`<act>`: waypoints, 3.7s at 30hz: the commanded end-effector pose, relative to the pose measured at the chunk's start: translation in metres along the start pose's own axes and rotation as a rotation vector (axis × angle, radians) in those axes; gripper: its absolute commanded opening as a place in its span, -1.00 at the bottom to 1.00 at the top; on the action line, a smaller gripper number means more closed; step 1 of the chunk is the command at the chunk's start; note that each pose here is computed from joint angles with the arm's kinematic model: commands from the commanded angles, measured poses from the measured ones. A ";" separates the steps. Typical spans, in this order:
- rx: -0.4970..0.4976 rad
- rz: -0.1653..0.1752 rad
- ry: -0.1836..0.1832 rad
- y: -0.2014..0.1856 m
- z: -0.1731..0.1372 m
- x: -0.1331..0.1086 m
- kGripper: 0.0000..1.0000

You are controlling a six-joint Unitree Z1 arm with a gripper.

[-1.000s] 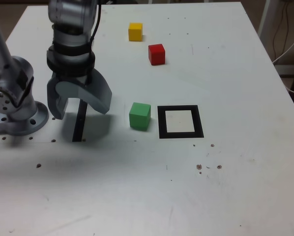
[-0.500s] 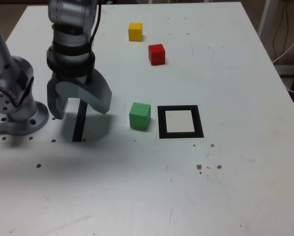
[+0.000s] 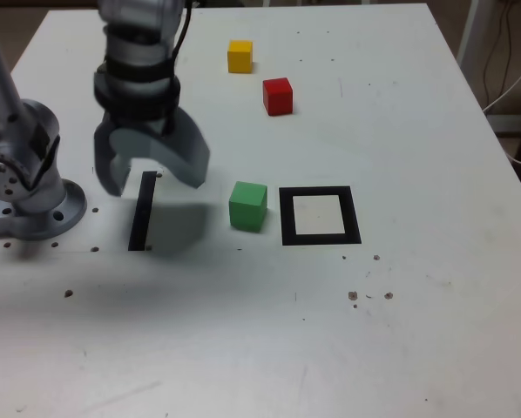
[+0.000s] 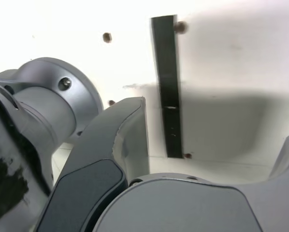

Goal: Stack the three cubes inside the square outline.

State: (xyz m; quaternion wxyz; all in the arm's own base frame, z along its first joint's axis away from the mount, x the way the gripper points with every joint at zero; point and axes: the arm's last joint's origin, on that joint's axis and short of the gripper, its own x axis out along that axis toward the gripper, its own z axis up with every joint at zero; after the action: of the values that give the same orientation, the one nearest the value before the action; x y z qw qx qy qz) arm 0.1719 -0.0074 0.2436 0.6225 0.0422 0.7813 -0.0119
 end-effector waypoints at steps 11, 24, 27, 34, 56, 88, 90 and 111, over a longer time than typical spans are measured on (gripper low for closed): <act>-0.005 0.002 -0.004 0.025 0.032 -0.030 0.99; -0.051 0.006 -0.003 0.071 0.065 -0.043 0.99; -0.062 0.003 0.001 0.083 0.072 -0.043 0.99; -0.082 0.000 0.006 0.110 0.086 -0.044 0.99; -0.149 -0.044 0.018 0.218 0.119 -0.038 0.99; -0.172 -0.131 0.080 0.262 0.152 0.010 0.78; -0.174 -0.134 0.082 0.262 0.153 0.011 0.70; -0.184 -0.113 0.079 0.259 0.157 0.009 -0.26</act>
State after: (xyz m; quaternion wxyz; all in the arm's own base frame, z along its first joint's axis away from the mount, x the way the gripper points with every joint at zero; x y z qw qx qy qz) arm 0.3429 0.2409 0.2078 0.5907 -0.0602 0.8041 0.0281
